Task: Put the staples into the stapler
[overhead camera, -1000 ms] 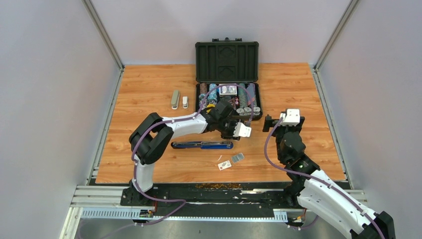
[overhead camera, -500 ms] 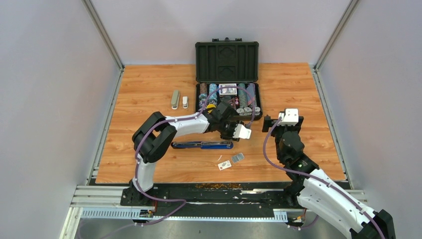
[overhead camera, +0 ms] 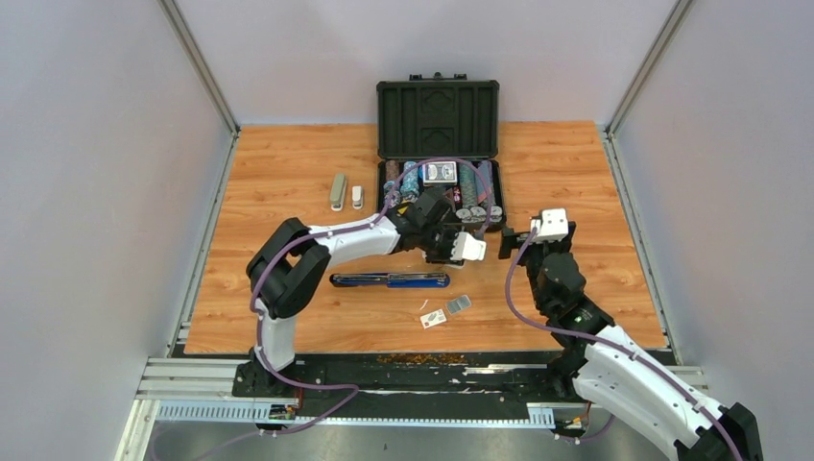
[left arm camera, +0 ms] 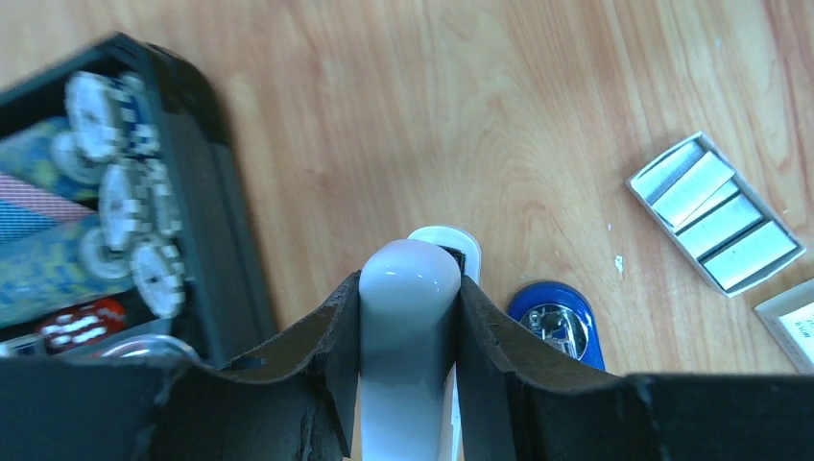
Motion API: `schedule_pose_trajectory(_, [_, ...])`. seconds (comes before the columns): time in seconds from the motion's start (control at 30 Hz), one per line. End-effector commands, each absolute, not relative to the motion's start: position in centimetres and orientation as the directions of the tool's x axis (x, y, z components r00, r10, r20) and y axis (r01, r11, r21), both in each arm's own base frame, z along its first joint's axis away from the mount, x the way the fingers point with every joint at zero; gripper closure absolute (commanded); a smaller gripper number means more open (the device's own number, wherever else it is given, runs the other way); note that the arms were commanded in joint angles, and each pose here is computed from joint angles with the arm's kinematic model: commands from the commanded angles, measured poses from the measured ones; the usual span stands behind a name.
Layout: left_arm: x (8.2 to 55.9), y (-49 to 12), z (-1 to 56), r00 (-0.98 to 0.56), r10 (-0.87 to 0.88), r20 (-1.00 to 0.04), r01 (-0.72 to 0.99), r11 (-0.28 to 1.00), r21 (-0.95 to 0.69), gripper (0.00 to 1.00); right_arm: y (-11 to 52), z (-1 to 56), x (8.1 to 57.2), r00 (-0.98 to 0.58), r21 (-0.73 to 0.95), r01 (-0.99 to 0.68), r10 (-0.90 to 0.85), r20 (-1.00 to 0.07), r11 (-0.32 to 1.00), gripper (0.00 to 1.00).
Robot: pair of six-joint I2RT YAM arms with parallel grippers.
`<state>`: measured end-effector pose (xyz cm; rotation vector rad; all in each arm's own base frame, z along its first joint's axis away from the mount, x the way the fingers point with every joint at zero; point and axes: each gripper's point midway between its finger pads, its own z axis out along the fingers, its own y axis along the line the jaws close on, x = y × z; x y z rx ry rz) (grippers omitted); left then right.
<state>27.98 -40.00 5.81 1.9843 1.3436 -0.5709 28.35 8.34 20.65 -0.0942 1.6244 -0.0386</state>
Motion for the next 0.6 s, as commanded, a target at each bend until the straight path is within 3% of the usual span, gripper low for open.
schedule_pose_trajectory(0.0, [29.0,-41.7,14.5,0.392,0.508,-0.767,0.912,-0.106,0.396,0.9,10.6,21.5,27.6,-0.01,-0.029,-0.18,-0.031,-0.999,0.983,0.12])
schedule_pose_trajectory(0.3, [28.7,-41.2,21.7,0.249,0.296,-0.922,0.932,0.187,0.311,0.94,12.8,22.4,25.5,0.017,0.038,-0.345,0.046,-0.999,0.938,0.14])
schedule_pose_trajectory(0.57, [27.8,-39.3,26.6,0.14,0.051,-0.989,0.915,0.375,0.149,0.94,14.6,22.1,24.8,-0.078,0.149,-0.416,0.128,-0.989,0.897,0.23])
